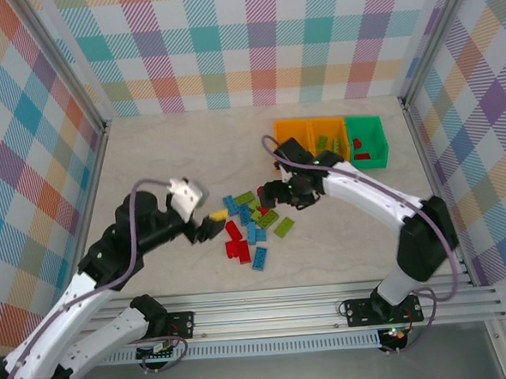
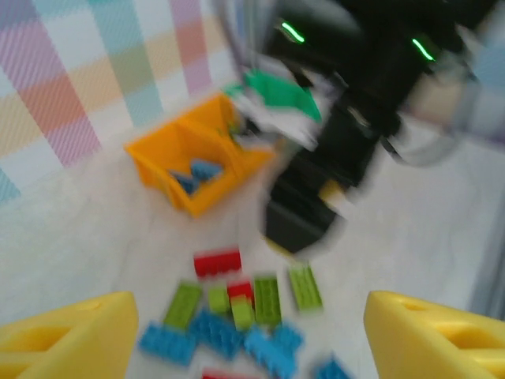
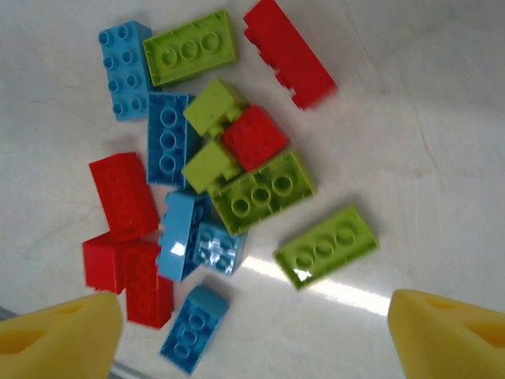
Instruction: Sort the legos into containers by color
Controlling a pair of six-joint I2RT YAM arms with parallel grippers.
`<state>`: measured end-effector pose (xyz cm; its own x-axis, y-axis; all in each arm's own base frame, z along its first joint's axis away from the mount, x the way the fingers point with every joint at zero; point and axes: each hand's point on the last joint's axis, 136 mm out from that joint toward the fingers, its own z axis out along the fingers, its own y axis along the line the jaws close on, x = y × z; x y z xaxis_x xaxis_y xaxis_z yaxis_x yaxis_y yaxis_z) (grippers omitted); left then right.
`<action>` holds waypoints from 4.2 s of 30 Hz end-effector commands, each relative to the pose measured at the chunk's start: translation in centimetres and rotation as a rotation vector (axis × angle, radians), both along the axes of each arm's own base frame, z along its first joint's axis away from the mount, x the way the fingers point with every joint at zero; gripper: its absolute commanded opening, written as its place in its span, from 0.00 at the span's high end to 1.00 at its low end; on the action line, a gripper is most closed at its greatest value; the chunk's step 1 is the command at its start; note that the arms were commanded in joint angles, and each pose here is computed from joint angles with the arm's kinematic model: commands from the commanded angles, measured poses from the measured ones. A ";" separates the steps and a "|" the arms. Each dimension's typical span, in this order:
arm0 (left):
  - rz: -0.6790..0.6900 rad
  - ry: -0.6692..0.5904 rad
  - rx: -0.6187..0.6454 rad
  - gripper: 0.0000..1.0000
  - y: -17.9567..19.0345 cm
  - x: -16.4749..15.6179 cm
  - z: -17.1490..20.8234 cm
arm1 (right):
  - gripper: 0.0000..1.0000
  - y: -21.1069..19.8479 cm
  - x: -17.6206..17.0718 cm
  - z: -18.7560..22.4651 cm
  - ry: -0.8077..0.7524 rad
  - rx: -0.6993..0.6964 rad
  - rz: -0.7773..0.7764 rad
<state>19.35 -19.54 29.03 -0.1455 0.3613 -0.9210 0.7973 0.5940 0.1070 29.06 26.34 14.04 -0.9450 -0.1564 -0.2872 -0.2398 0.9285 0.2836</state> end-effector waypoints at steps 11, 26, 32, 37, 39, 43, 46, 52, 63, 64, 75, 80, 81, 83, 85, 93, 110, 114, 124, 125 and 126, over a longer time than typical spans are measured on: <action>-0.190 0.146 0.240 0.00 2.6 -6.4 -8.4 | 0.33 2.9 8.5 -6.9 -0.053 -0.242 0.102; -0.118 0.124 0.209 0.00 3.0 -5.5 -8.8 | 0.72 1.3 8.8 -11.4 0.022 -0.323 0.036; -0.145 0.054 0.112 0.00 1.9 -5.3 -7.4 | 0.77 0.0 8.9 -7.3 -0.058 -0.286 -0.007; -0.098 0.004 -0.017 0.00 0.6 -3.5 -4.9 | 0.79 -3.7 9.0 -1.0 -0.201 -0.186 -0.131; -0.031 -0.011 -0.058 0.00 0.7 -2.1 -3.8 | 0.80 -6.2 9.2 1.3 -0.247 -0.150 -0.207; 0.111 0.042 -0.060 0.00 1.3 0.3 -2.5 | 0.80 -12.8 10.6 4.2 -0.325 -0.098 -0.399; 0.228 0.135 -0.031 0.00 2.1 1.8 -2.7 | 0.80 -18.6 12.2 4.6 -0.335 -0.108 -0.570; 0.382 0.283 -0.025 0.00 3.0 3.1 -3.6 | 0.80 -26.6 16.6 2.8 -0.304 -0.174 -0.758; 0.675 0.508 -0.129 0.00 4.8 4.0 -8.2 | 0.67 -31.2 22.3 -1.7 -0.194 -0.210 -0.780; 0.691 0.514 -0.133 0.00 5.0 4.1 -8.5 | 0.65 -31.1 22.5 -1.5 -0.194 -0.212 -0.771; 0.774 0.620 -0.143 0.00 2.1 8.2 -11.4 | 0.57 -27.3 18.1 2.1 -0.200 -0.075 -0.711; 0.896 0.716 -0.098 0.00 1.5 11.6 -14.4 | 0.53 -20.4 11.2 5.9 -0.297 0.001 -0.590; 0.920 0.745 -0.086 0.00 1.3 12.2 -15.2 | 0.53 -18.9 9.4 6.3 -0.306 0.017 -0.566; 0.949 0.788 -0.071 0.00 1.0 13.2 -16.5 | 0.52 -15.4 6.1 6.8 -0.281 0.098 -0.493; 0.971 0.815 -0.060 0.05 0.6 14.4 -17.9 | 0.49 -12.2 2.7 6.8 -0.237 0.165 -0.410; 1.075 0.891 -0.039 0.24 0.1 17.8 -22.2 | 0.43 -6.2 -6.9 5.6 -0.155 0.389 -0.254; 1.129 0.968 0.053 0.53 1.4 15.3 -27.1 | 0.42 -5.2 -8.3 2.2 -0.040 0.341 -0.253; 1.112 0.982 0.089 0.54 1.6 14.7 -27.4 | 0.41 -4.6 -8.1 2.5 -0.032 0.353 -0.242; 1.097 1.001 0.117 0.50 1.3 14.7 -29.0 | 0.37 -2.6 -7.8 3.3 -0.015 0.356 -0.168; 1.098 1.001 0.115 0.51 1.2 14.8 -29.0 | 0.36 -2.6 -7.8 3.3 -0.015 0.355 -0.167; 1.100 1.001 0.112 0.53 1.3 14.7 -29.0 | 0.36 -2.6 -7.9 3.4 -0.015 0.354 -0.167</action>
<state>35.74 -19.14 2.15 -0.8969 -0.3013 -0.3237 -0.2586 0.9511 -0.1689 21.16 22.91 16.09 -0.9477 0.1364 -0.2887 -0.0564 0.8184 0.5718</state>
